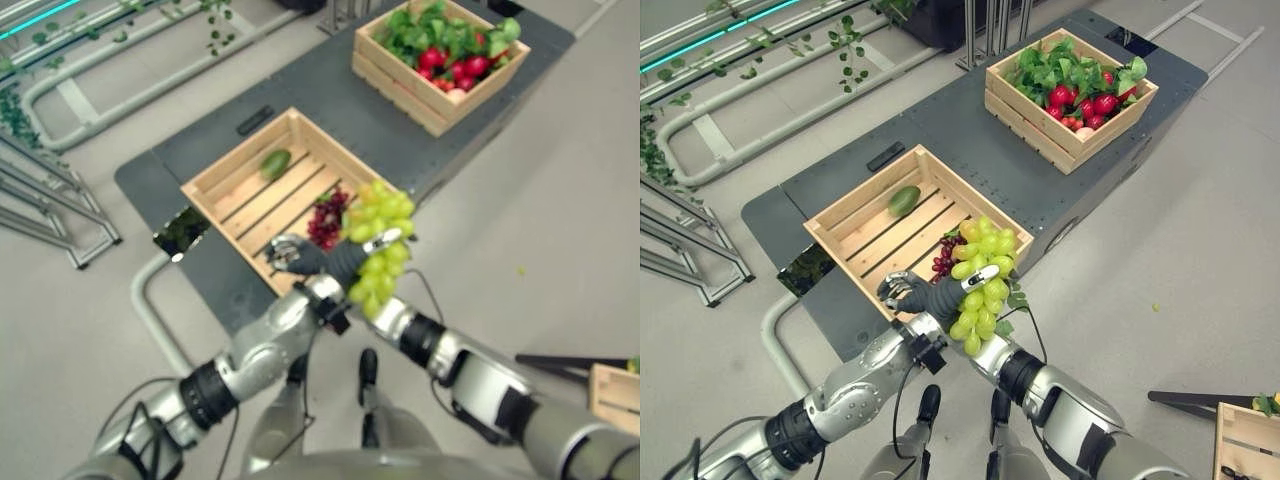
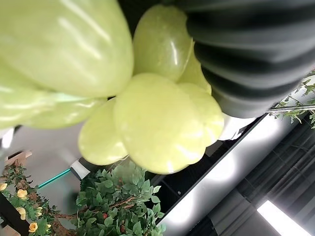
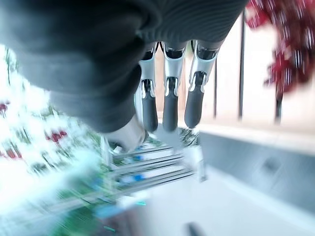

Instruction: Pick up the fruits from the basket on one side to the basket on the other side

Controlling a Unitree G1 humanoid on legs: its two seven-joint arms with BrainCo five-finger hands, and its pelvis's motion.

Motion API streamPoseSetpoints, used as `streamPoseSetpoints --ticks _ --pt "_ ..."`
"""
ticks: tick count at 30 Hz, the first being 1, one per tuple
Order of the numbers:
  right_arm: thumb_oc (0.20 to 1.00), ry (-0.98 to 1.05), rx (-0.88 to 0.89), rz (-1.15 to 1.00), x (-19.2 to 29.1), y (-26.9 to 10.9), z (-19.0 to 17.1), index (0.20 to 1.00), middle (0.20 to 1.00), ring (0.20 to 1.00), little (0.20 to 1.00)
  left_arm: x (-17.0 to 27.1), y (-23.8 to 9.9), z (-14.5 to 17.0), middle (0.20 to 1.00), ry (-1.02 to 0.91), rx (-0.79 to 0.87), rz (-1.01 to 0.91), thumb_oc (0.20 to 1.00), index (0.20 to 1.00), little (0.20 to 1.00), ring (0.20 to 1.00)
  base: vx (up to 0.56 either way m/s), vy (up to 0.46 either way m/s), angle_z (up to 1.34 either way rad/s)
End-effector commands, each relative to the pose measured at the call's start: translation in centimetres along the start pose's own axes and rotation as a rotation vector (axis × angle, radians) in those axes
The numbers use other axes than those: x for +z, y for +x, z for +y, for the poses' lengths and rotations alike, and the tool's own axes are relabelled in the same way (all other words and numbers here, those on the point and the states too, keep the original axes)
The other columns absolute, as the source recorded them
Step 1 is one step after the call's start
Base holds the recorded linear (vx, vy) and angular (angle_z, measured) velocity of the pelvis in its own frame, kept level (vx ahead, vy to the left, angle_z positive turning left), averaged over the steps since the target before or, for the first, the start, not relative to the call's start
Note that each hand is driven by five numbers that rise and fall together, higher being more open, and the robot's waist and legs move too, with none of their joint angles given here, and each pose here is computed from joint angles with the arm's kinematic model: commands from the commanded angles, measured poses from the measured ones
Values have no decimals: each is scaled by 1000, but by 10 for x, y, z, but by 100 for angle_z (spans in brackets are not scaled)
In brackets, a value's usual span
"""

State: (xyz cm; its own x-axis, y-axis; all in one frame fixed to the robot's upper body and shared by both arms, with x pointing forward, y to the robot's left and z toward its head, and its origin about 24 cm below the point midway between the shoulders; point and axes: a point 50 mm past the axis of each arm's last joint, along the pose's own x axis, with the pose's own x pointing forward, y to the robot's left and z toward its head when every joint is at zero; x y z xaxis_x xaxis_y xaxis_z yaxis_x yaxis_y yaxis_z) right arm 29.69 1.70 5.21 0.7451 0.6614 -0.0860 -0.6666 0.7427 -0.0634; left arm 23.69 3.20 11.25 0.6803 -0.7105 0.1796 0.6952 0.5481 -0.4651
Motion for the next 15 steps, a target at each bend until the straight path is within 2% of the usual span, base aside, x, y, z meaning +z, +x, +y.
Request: streamPoseSetpoints --ticks 1,10,15 --pt "1000 162 65 -232 49 10 21 1000 1000 1000 1000 19 9 -17 200 -6 -91 -124 200 200 200 200 0 0 0" --pt "1000 79 21 -208 31 -10 3 1000 1000 1000 1000 33 -2 1 200 30 5 -196 200 200 200 200 0 0 0" --pt "1000 6 -70 -133 4 -32 -22 1000 1000 1000 1000 45 -14 21 200 87 112 -257 200 200 200 200 0 0 0"
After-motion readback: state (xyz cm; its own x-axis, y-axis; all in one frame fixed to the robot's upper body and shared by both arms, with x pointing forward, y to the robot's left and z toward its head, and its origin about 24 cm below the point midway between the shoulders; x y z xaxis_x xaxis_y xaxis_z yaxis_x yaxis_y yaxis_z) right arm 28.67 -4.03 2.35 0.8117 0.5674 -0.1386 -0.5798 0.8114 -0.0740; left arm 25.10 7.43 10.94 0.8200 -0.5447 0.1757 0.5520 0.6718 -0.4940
